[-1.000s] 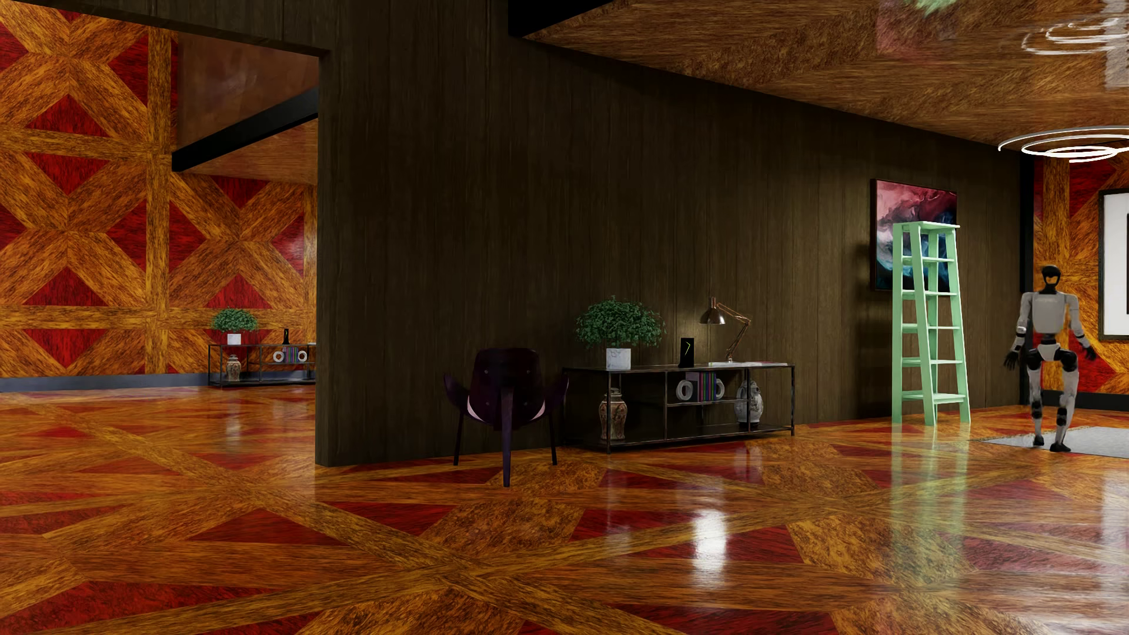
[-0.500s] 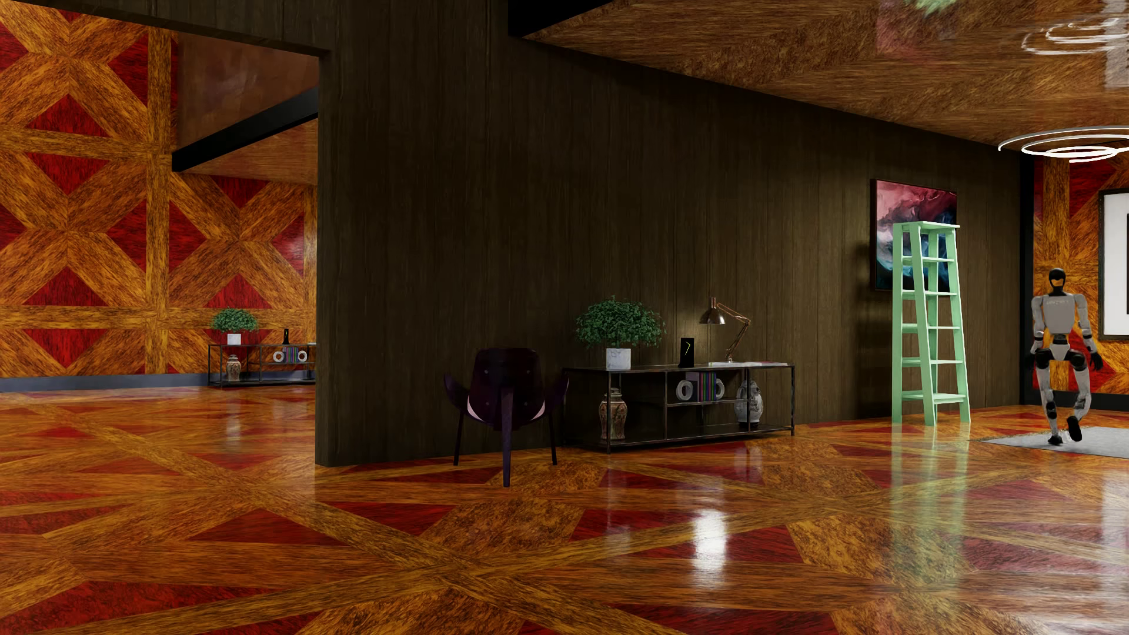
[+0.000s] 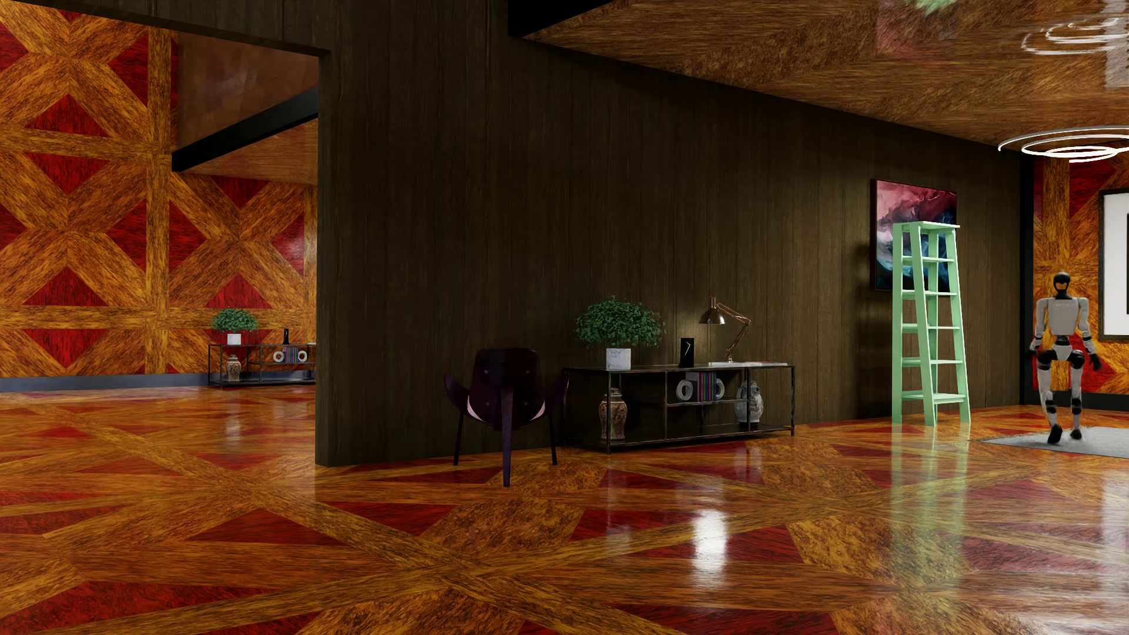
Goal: Approach the light green shelves
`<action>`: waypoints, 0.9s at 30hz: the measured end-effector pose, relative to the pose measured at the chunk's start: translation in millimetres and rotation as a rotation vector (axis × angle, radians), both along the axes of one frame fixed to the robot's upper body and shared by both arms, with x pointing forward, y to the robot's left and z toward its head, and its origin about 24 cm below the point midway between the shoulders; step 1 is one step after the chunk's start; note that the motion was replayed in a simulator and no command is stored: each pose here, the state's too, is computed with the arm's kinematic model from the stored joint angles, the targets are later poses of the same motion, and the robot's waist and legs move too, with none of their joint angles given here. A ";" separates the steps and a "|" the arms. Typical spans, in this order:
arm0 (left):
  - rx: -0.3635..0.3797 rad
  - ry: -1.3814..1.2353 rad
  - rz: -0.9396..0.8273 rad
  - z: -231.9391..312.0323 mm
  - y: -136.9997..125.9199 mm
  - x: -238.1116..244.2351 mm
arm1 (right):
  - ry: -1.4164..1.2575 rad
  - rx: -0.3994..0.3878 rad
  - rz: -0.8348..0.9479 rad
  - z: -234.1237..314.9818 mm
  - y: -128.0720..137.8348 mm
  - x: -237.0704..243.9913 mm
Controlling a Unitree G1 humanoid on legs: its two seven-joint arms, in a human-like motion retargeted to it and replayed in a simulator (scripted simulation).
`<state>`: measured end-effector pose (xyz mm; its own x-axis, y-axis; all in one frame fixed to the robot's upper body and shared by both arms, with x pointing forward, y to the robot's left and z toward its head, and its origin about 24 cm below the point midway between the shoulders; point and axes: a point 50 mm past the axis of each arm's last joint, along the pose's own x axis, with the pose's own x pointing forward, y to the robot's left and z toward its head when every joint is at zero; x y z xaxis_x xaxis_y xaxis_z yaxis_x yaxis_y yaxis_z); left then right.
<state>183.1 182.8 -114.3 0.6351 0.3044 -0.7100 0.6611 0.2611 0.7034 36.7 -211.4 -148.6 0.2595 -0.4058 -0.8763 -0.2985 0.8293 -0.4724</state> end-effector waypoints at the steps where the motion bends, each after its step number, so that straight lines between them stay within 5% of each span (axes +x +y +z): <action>1: 0.019 0.117 0.030 -12.2 5.0 -18.1 | -0.028 -0.007 -0.025 0.0 2.1 4.7; 4: 0.039 0.273 0.088 -28.9 11.1 -60.4 | -0.008 -0.018 0.111 -1.6 -1.1 34.0; 8: -0.081 0.192 0.312 -29.6 19.4 -107.7 | -0.005 -0.149 0.510 14.8 -19.8 103.5; 11: -0.110 0.268 0.413 -34.7 22.3 -131.4 | -0.239 -0.256 0.470 48.0 -40.6 152.7; 14: -0.079 0.404 0.317 -40.9 18.0 -144.1 | -0.450 -0.287 0.307 73.8 -51.1 177.7; 17: -0.050 0.435 0.247 -41.2 18.7 -144.1 | -0.473 -0.277 0.272 72.1 -48.1 172.8; 22: -0.096 0.316 0.445 -40.8 7.6 -141.1 | -0.188 -0.173 0.360 30.0 -25.3 118.2; 25: -0.011 0.188 0.152 -35.3 -4.2 -83.4 | -0.053 -0.015 0.276 9.9 -9.4 75.4; 27: -0.036 0.030 -0.017 -19.1 -22.5 -28.3 | 0.009 0.021 0.250 3.4 -3.1 49.5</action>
